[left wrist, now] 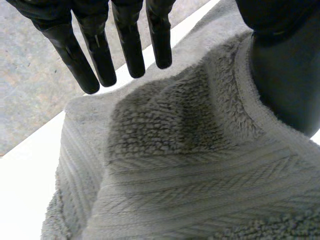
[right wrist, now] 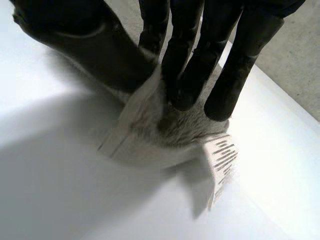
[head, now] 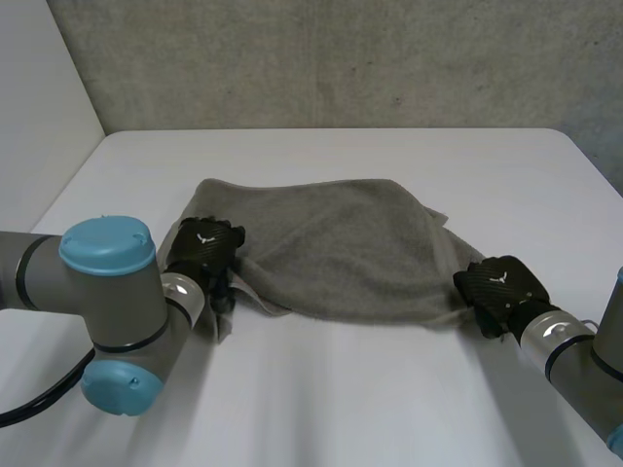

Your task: Fold the towel.

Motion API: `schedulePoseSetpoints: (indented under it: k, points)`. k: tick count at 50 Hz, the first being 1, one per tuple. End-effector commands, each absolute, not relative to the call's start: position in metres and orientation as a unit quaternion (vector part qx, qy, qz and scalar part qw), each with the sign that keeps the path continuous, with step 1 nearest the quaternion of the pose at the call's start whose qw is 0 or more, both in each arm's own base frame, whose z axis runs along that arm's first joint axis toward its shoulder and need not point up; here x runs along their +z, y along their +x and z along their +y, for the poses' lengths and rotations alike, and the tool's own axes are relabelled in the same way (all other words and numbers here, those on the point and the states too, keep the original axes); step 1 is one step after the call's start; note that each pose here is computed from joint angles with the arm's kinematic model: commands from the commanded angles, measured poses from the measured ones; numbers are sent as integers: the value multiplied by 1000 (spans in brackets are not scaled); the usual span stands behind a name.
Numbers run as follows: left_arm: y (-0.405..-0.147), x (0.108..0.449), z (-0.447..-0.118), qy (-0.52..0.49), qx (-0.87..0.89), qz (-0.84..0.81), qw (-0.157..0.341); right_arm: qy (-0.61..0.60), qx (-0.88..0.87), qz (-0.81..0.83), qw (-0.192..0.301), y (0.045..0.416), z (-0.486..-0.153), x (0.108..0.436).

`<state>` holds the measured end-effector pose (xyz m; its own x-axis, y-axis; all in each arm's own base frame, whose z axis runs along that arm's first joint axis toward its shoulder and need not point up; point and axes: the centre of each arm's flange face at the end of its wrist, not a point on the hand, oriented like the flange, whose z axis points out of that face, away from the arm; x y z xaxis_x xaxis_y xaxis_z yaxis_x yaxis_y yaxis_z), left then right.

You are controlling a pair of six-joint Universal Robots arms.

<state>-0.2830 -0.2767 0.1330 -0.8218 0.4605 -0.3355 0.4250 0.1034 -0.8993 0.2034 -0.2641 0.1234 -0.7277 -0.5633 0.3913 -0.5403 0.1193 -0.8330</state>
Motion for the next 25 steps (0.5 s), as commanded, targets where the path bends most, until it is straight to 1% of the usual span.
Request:
schedulePoseSetpoints:
  k: [1,2,4,5,7,8,10,11,12,13,15,16,18,25]
  points:
    - [-277,138,-283,-283,605,-744,0,-362,-565,742,3,200,-272,132]
    - [-276,139,-283,-281,606,-744,-3,-361,-565,742,3,200,-272,132]
    - [-274,140,-285,-278,607,-745,-7,-353,-583,732,-6,196,-276,146]
    - [-274,140,-285,-278,607,-745,-7,-353,-583,731,-6,195,-276,146]
    - [-271,143,-287,-272,608,-746,-12,-334,-607,720,-22,185,-282,166]
    - [-271,143,-287,-272,608,-746,-12,-334,-608,720,-22,185,-282,166]
    - [-270,149,-287,-269,614,-742,-13,-317,-624,713,-33,176,-286,181]
    - [-270,149,-287,-269,614,-742,-13,-317,-624,713,-33,175,-286,181]
    - [-269,151,-288,-269,616,-740,-14,-309,-633,709,-37,172,-288,188]
    - [-269,151,-288,-269,616,-740,-14,-309,-633,709,-37,172,-288,188]
    - [-265,155,-289,-274,618,-737,-26,-286,-656,697,-39,167,-289,207]
    - [-265,155,-289,-274,618,-737,-26,-286,-656,697,-39,167,-289,207]
    - [-262,164,-290,-286,623,-727,-43,-262,-673,691,-41,159,-292,223]
    - [-259,177,-289,-314,633,-703,-77,-261,-681,683,-30,158,-293,240]
